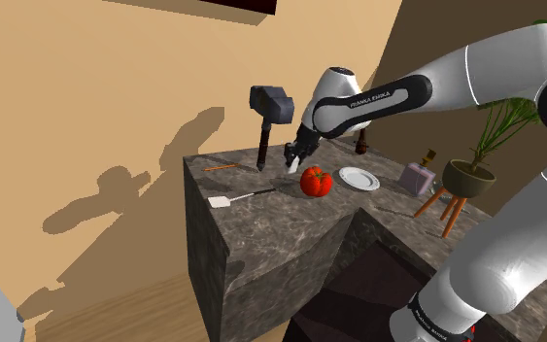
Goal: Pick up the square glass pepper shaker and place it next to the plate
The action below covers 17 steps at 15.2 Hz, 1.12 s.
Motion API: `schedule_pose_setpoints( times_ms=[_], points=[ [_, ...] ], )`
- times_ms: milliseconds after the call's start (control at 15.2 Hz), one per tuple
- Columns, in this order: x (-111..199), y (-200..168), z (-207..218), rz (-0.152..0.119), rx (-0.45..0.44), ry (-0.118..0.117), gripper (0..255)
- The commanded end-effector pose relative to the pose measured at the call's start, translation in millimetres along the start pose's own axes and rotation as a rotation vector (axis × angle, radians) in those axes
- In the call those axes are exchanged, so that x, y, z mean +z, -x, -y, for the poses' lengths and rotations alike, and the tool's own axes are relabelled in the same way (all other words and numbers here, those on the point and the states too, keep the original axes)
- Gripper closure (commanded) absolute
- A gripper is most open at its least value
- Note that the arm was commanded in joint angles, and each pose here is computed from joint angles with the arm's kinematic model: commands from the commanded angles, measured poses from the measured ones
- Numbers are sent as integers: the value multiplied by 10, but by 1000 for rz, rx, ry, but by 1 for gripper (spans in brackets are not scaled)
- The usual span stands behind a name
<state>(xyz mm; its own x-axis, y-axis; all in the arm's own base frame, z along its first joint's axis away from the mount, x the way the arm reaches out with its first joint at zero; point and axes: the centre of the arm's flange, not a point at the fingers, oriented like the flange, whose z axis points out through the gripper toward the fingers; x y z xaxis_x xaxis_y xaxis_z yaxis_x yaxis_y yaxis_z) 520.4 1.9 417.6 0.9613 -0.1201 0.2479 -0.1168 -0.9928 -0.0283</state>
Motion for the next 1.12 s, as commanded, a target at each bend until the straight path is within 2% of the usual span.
schedule_pose_setpoints(
  times_ms=[0,1056],
  points=[
    [-42,122,-254,0,-1,-1,255],
    [-319,950,-2177,0,-1,-1,255]
  ],
)
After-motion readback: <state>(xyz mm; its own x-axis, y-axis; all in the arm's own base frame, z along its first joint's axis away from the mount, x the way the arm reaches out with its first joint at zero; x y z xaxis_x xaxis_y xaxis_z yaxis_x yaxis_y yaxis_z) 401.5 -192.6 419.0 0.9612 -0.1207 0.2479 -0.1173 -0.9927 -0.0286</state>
